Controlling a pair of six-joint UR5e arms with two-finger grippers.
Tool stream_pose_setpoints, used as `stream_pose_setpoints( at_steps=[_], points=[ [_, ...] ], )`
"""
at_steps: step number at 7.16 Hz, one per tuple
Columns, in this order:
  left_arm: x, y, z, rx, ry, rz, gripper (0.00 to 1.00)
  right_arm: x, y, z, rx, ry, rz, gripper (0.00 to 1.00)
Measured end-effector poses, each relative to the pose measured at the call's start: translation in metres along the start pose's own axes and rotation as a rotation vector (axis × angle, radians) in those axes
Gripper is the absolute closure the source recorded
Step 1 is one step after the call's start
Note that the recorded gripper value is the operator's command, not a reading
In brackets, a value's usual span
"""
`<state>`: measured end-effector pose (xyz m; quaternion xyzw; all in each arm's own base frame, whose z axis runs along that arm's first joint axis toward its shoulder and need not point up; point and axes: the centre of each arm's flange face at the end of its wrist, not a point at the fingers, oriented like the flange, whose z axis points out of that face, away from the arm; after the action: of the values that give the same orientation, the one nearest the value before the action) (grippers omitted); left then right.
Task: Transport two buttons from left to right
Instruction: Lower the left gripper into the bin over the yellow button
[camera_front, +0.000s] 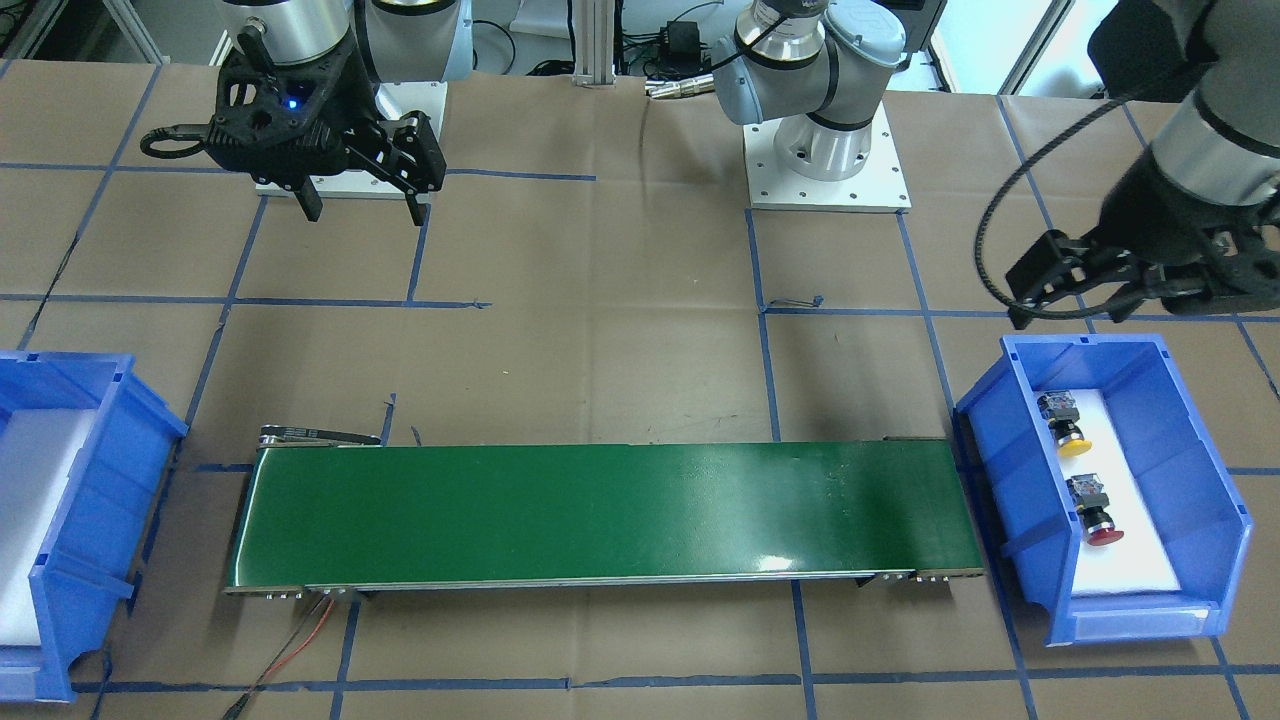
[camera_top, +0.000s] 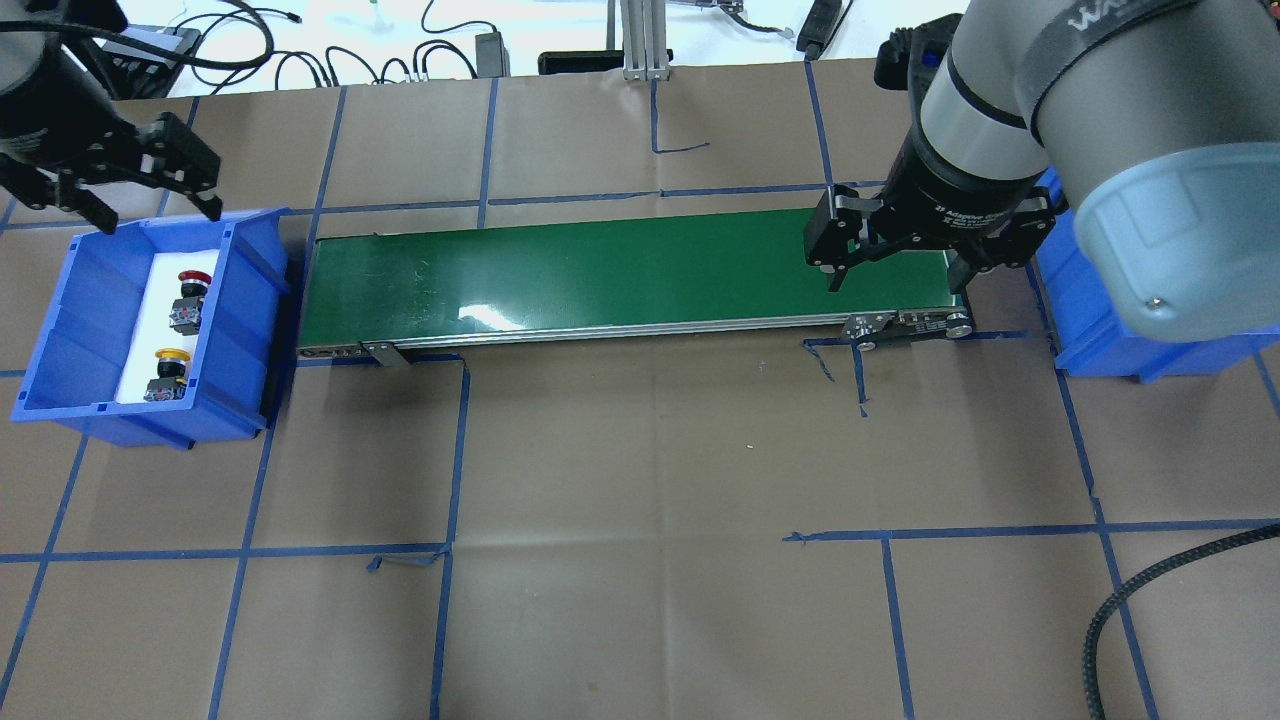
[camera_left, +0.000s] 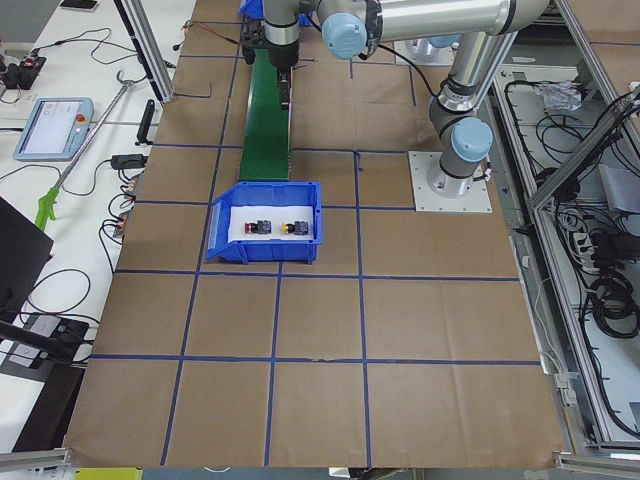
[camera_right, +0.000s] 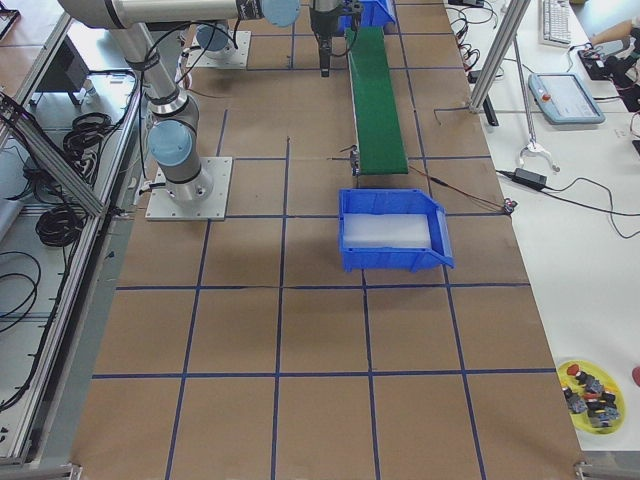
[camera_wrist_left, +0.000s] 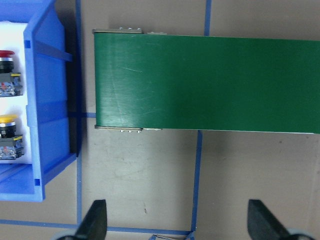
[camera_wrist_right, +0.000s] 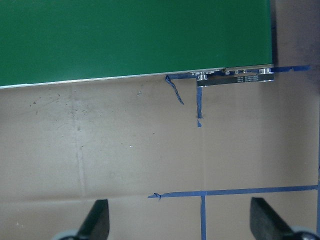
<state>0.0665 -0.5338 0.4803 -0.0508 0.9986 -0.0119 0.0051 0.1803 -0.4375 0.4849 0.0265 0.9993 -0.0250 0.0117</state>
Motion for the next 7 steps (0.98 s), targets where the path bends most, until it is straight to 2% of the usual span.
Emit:
stream_pose_setpoints(
  at_steps=[3,7],
  points=[
    [-0.126,0.008,0.026,-0.041,0.015,-0.027,0.01,0.0,0.0,0.0,0.0,0.0,0.0,0.0],
    [-0.153,0.003,0.078,-0.073,0.074,0.065,0.02,0.0,0.0,0.0,0.0,0.0,-0.001,0.0]
  ],
)
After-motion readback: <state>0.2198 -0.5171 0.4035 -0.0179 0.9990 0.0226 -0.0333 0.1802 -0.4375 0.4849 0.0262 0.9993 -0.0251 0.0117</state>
